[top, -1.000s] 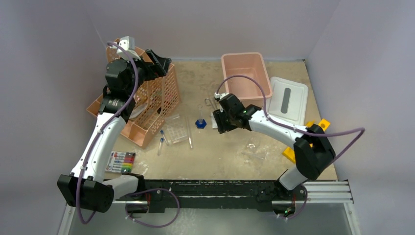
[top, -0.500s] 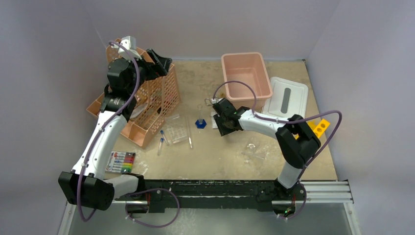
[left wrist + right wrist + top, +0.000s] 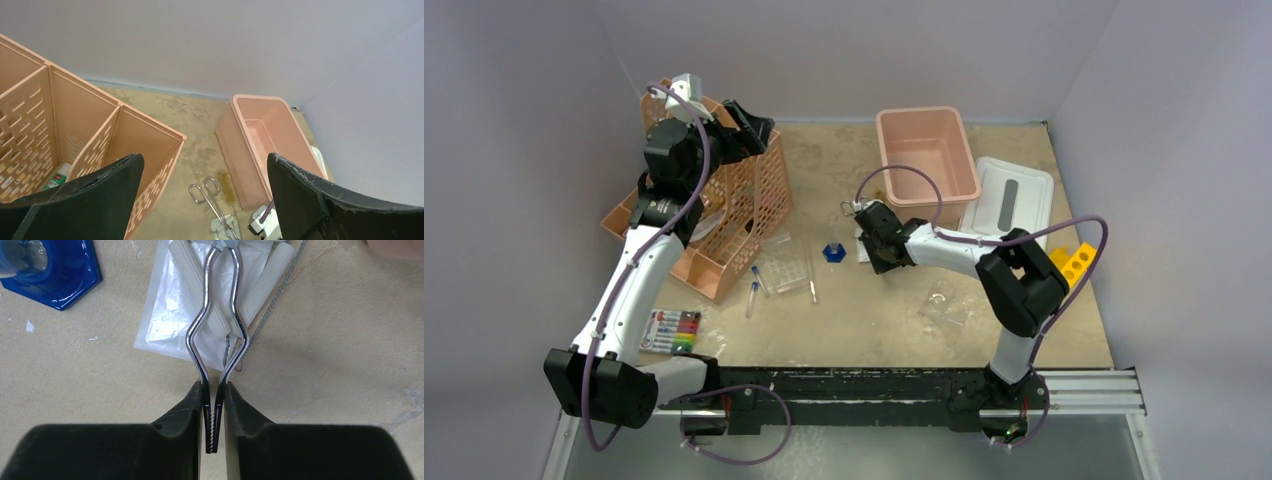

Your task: Organize the chemistry lab equipment

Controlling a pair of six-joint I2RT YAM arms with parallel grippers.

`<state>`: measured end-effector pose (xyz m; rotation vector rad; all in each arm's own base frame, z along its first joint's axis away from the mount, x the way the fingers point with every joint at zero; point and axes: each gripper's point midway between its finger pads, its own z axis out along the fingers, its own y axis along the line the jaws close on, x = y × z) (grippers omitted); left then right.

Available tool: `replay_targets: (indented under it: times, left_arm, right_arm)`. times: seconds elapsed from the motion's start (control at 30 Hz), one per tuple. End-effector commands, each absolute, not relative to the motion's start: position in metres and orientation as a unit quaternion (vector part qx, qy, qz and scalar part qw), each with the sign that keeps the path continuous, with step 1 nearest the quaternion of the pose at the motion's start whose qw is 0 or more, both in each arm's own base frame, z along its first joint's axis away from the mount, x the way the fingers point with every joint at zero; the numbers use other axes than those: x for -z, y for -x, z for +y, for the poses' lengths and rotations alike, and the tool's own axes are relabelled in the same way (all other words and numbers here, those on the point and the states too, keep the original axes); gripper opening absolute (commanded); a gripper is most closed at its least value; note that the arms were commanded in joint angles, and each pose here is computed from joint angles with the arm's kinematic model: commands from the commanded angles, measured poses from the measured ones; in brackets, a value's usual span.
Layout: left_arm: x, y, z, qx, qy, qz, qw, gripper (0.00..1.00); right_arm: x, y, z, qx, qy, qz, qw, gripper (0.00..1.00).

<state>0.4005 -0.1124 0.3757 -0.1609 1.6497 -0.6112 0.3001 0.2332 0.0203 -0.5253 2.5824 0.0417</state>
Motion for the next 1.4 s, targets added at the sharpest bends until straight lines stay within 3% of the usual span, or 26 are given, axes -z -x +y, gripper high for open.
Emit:
replay_targets:
  times: [0.0, 0.2, 0.57, 1.07, 1.37]
  left_arm:
    - [-0.41, -0.396, -0.112, 0.269, 0.058, 0.692, 0.667, 0.94]
    - [-0.409, -0.393, -0.112, 0.273, 0.063, 0.692, 0.665, 0.93]
    - [-0.399, -0.389, -0.114, 0.306, 0.105, 0.689, 0.648, 0.92]
    - [-0.385, -0.396, -0.132, 0.359, 0.152, 0.69, 0.61, 0.9]
    - [-0.348, -0.4, -0.151, 0.358, 0.201, 0.723, 0.556, 0.88]
  right_arm:
    - [-0.037, -0.314, 0.24, -0.019, 0.182, 0.941, 0.286, 0.13]
    - [-0.053, -0.311, 0.238, -0.034, 0.171, 0.937, 0.303, 0.0]
    - [-0.104, -0.321, 0.256, -0.1, 0.149, 0.91, 0.374, 0.0]
    - [-0.153, -0.384, 0.28, -0.117, 0.129, 0.867, 0.467, 0.0]
    - [-0.183, -0.414, 0.279, -0.149, 0.101, 0.848, 0.499, 0.0]
